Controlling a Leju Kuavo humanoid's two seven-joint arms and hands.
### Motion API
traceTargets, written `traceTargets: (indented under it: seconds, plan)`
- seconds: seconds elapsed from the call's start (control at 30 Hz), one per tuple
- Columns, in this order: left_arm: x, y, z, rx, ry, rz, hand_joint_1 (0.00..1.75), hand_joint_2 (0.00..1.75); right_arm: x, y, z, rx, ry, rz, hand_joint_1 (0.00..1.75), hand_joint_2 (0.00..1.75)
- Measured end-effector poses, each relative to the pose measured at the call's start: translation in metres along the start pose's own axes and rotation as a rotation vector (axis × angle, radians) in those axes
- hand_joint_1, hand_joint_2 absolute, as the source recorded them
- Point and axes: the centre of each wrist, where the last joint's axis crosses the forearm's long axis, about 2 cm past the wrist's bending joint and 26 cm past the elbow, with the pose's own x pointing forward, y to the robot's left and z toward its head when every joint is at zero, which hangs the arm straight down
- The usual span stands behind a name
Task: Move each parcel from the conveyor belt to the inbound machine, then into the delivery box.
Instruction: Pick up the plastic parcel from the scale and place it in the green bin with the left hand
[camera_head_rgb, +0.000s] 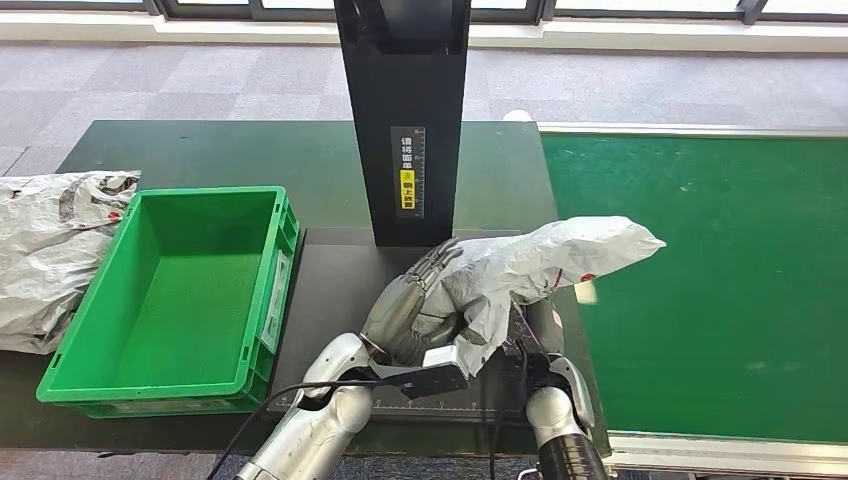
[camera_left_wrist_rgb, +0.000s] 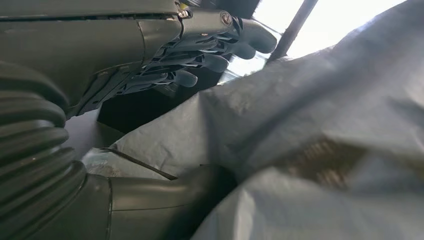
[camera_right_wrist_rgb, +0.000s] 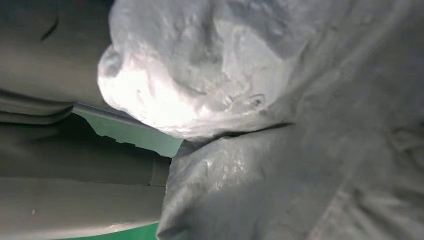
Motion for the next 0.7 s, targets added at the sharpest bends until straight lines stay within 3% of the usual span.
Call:
traceTargets:
  seconds: [0.33,0.4,0.53,0.7]
  plan:
    - [0.0017,-0.0086,-0.0013,-0.057,-0.032,0.014,0.02,1.75,0.0007,-0.0008,-0.0014,-0.002,-0.005,0.0,0.0,0.0]
    - [0.0019,-0.0095,-0.0014,-0.061,-0.039,0.015,0.19,1.75,0.0007,-0.0008,-0.0014,-0.002,-0.006,0.0,0.0,0.0]
    - [0.0028,-0.0104,-0.0019,-0.07,-0.078,0.032,0.81,1.75,0.0009,-0.0009,-0.0017,0.0,-0.007,-0.001,0.0,0.0]
    - [0.0051,-0.0097,-0.0037,-0.077,-0.14,0.076,0.87,1.75,0.002,-0.002,-0.0038,-0.001,-0.015,-0.001,0.0,0.0]
